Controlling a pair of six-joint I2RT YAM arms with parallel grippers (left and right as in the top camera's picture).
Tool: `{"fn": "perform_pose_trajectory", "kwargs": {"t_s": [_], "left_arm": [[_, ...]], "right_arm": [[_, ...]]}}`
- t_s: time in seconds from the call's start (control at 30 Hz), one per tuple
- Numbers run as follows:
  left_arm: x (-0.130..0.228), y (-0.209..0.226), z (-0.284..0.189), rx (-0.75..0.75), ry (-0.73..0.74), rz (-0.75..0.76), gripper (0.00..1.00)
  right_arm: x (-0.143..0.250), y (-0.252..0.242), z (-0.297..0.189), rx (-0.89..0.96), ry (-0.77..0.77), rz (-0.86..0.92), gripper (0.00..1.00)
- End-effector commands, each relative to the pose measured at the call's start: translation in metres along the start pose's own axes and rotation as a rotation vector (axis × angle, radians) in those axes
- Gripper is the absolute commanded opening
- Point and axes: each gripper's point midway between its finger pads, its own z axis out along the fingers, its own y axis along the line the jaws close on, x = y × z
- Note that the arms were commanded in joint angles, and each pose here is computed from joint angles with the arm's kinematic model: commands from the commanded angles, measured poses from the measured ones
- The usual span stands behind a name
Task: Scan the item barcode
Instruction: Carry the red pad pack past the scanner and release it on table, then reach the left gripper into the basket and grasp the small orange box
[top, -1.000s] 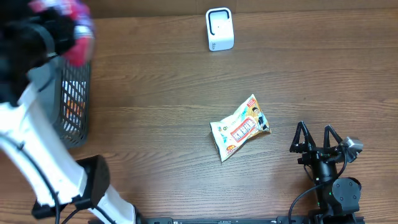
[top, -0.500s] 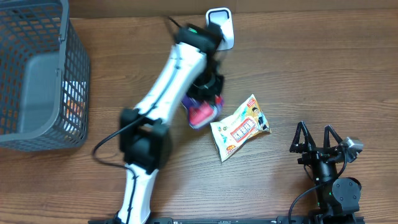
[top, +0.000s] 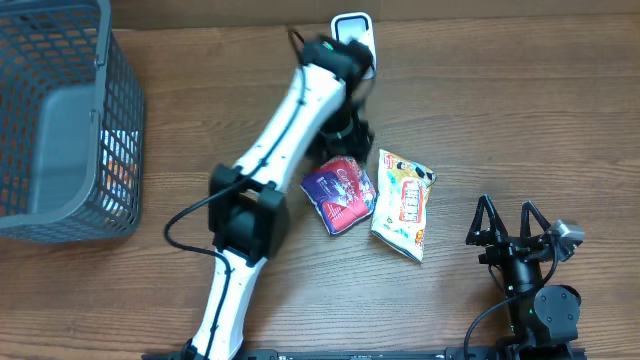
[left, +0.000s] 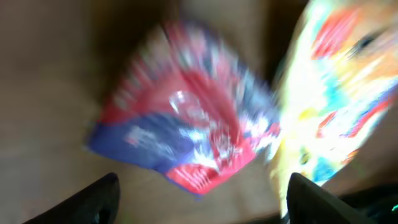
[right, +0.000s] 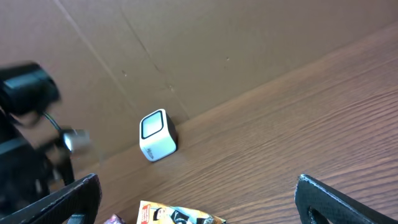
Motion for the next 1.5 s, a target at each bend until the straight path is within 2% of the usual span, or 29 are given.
{"fn": "perform_pose_trajectory", "kwargs": {"t_s": [0.0, 0.03, 0.13, 0.27, 0.37, 0.5, 0.57, 0.73, 0.9, 1.03, 1.13, 1.3, 1.4, 1.47], "left_arm": [[-0.017, 0.011, -0.097, 0.109, -0.284, -0.002, 0.92], [-0.017, 0.017, -0.115, 0.115, -0.336, -0.009, 1.00], [0.005, 0.049, -0.191, 0.102, -0.543, -0.058, 1.00], [0.053, 0.115, -0.266, -0.042, -0.762, -0.141, 1.00], [0.092, 0.174, -0.303, -0.143, -0.872, -0.308, 1.00], [0.136, 0.249, -0.323, -0.208, -0.933, -0.572, 1.00], [0.164, 0.311, -0.315, -0.232, -0.903, -0.795, 1.00], [0.164, 0.367, -0.282, -0.234, -0.788, -0.922, 1.00], [0.152, 0.439, -0.234, -0.322, -0.646, -1.041, 1.00], [0.145, 0.458, -0.173, -0.262, -0.446, -1.078, 1.00], [0.132, 0.464, -0.141, -0.162, -0.386, -1.063, 1.00], [0.133, 0.469, -0.129, -0.130, -0.360, -1.033, 0.99], [0.150, 0.465, -0.129, -0.146, -0.329, -1.044, 1.00], [0.174, 0.462, -0.124, -0.177, -0.266, -1.073, 1.00]], "right_arm": [[0.001, -0.004, 0.000, 0.012, -0.007, 0.001, 1.00], [0.001, -0.004, 0.000, 0.012, -0.007, 0.001, 1.00], [0.001, -0.004, 0.000, 0.012, -0.007, 0.001, 1.00], [0.001, -0.004, 0.000, 0.012, -0.007, 0.001, 1.00], [0.001, -0.004, 0.000, 0.012, -0.007, 0.001, 1.00], [0.001, -0.004, 0.000, 0.012, -0.007, 0.001, 1.00], [0.001, -0.004, 0.000, 0.012, -0.007, 0.001, 1.00], [0.001, -0.004, 0.000, 0.012, -0.007, 0.001, 1.00], [0.001, -0.004, 0.000, 0.012, -0.007, 0.001, 1.00], [0.001, -0.004, 0.000, 0.012, -0.007, 0.001, 1.00], [0.001, -0.004, 0.000, 0.012, -0.007, 0.001, 1.00], [0.001, -0.004, 0.000, 0.012, -0.007, 0.001, 1.00], [0.001, -0.004, 0.000, 0.012, -0.007, 0.001, 1.00], [0.001, -0.004, 0.000, 0.012, -0.007, 0.001, 1.00]]}}
